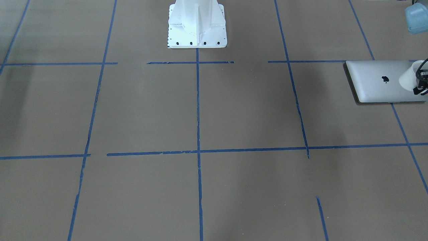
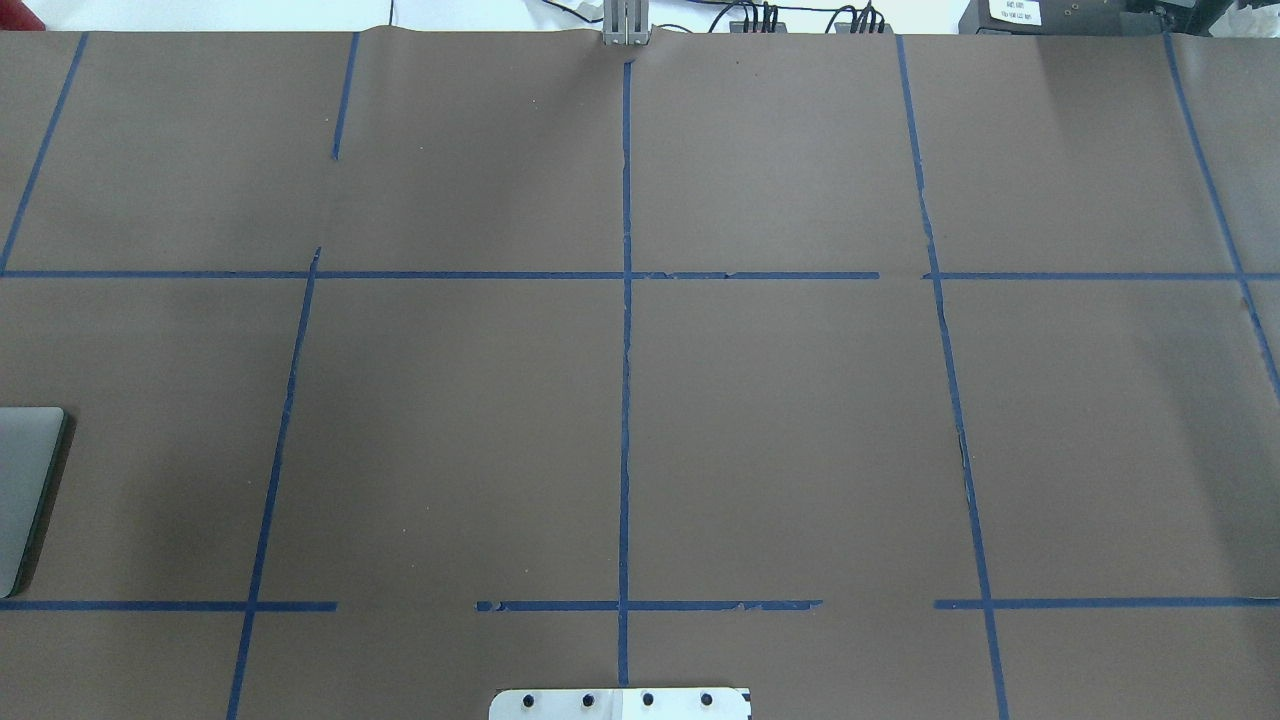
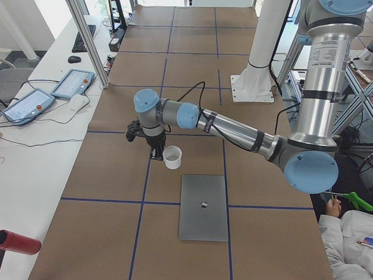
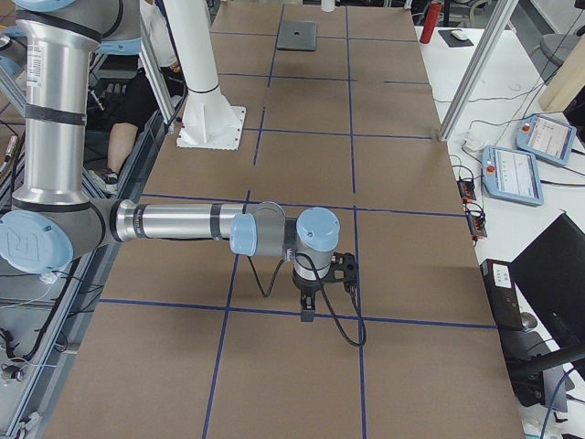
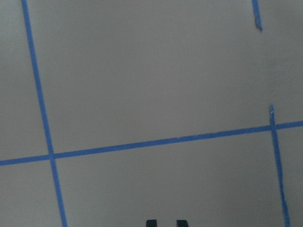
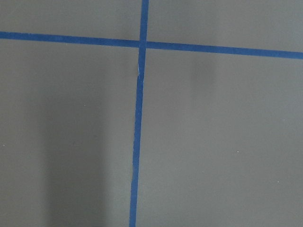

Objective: Place cup on laptop
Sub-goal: 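Carry the mug with the left gripper back toward the silver laptop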

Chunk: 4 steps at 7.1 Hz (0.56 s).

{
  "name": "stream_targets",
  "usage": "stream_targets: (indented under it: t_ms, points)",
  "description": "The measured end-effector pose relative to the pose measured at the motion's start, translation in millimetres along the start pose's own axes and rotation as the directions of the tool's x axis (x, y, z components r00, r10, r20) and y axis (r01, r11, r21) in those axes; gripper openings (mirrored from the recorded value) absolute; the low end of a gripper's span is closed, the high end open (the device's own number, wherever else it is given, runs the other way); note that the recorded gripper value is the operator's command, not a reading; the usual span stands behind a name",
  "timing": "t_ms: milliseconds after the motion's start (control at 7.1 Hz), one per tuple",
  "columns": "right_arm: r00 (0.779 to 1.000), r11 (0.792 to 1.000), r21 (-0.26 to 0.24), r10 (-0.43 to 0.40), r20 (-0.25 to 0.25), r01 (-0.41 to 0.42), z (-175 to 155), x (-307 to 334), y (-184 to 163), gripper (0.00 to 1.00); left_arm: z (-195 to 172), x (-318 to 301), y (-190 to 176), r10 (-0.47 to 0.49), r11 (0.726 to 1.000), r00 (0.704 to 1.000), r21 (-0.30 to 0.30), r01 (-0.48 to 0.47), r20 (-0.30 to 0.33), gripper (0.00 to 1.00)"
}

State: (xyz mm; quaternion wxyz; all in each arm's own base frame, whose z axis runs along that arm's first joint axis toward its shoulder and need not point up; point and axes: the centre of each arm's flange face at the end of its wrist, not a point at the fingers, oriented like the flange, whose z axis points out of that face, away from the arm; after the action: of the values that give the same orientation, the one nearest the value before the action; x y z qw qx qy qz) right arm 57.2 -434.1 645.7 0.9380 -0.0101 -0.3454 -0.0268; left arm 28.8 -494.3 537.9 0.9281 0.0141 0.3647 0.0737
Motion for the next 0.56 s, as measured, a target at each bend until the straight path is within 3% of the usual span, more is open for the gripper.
stream_targets:
  t_ms: [282,563]
  points:
    - [1.0,1.0,0.0,0.0,0.0,0.0,0.0,0.0,0.0,1.0,34.8,-35.9,51.8,-0.051,0.999,0.999,0.015,0.051,-0.005,0.0]
    - [1.0,1.0,0.0,0.0,0.0,0.0,0.0,0.0,0.0,1.0,71.0,-67.3,78.3,-0.111,0.993,0.994,0.04,0.111,-0.009,0.0]
